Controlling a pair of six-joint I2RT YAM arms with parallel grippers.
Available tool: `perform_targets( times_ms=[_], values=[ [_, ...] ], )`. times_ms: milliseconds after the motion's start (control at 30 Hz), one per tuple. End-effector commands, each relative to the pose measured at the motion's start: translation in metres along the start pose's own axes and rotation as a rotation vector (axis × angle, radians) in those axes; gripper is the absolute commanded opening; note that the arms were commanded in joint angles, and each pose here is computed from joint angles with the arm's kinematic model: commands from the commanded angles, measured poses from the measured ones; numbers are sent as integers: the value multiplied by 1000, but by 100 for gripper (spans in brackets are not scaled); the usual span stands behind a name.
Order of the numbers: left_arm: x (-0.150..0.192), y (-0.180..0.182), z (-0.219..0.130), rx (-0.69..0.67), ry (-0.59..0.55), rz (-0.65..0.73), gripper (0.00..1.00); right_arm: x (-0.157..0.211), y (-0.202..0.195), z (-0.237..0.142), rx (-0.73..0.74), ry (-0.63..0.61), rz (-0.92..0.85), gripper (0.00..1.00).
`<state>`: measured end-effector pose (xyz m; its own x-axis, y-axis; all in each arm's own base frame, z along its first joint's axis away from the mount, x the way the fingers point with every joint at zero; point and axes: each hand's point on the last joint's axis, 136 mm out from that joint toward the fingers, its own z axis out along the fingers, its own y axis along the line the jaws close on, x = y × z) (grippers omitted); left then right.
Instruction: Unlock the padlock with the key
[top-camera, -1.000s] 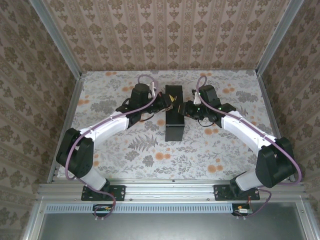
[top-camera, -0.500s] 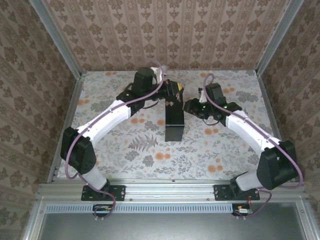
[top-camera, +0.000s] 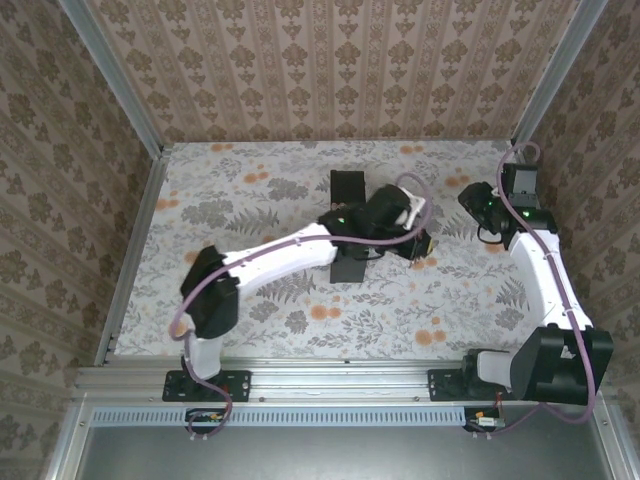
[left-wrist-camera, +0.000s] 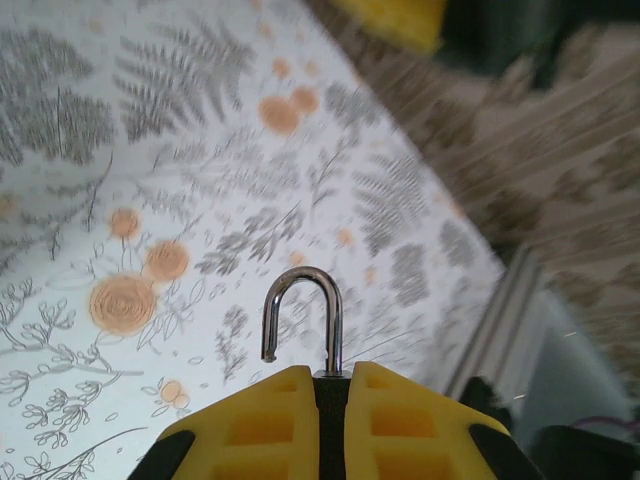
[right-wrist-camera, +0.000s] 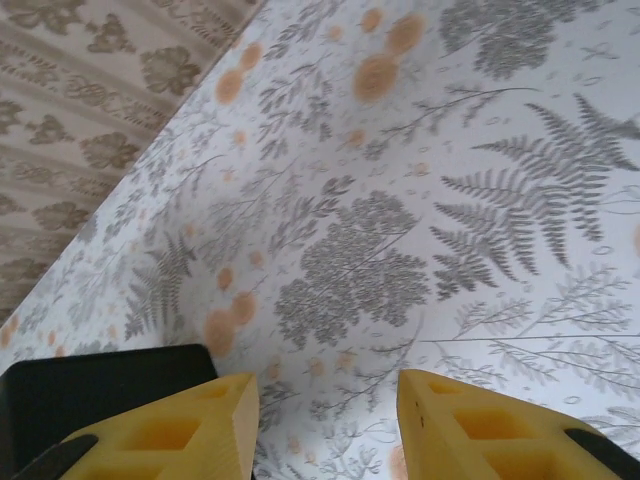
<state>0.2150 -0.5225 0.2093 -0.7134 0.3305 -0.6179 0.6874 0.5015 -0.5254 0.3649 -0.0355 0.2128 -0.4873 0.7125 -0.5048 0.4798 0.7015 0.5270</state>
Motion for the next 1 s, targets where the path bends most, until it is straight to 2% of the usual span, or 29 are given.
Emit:
perform_targets(
  times_ms=[0, 200, 267, 333, 433, 467, 567, 667, 733, 833, 967],
  values=[
    [23, 18, 30, -145, 66, 104, 0, -11, -16, -8, 69, -33, 39, 42],
    [56, 48, 79, -249, 157, 137, 0, -21, -26, -10, 79, -63, 88, 42],
    [62, 54, 87, -262, 174, 131, 3, -17, -29, -8, 82, -52, 85, 42],
    [64, 57, 92, -261, 181, 121, 10, -12, -32, -5, 86, -35, 82, 42],
    [62, 52, 86, -228, 182, 95, 32, -7, -26, 2, 46, -4, 62, 42],
    [57, 48, 80, -206, 172, 77, 38, -3, -24, 6, 30, 23, 51, 42],
    [25, 24, 49, -90, 110, 17, 45, 10, -17, 18, -11, 112, 10, 42],
    [-14, 1, 6, 34, 29, -17, 47, 29, -8, 34, -54, 198, -27, 41],
    [-33, 0, -22, 61, -21, -26, 47, 47, -3, 48, -64, 263, -60, 40],
    [-52, 23, -66, 40, -85, -80, 47, 76, 8, 67, -81, 352, -101, 35],
    [-64, 88, -131, -63, -214, -200, 46, 125, 36, 87, -123, 466, -189, 32]
  ],
)
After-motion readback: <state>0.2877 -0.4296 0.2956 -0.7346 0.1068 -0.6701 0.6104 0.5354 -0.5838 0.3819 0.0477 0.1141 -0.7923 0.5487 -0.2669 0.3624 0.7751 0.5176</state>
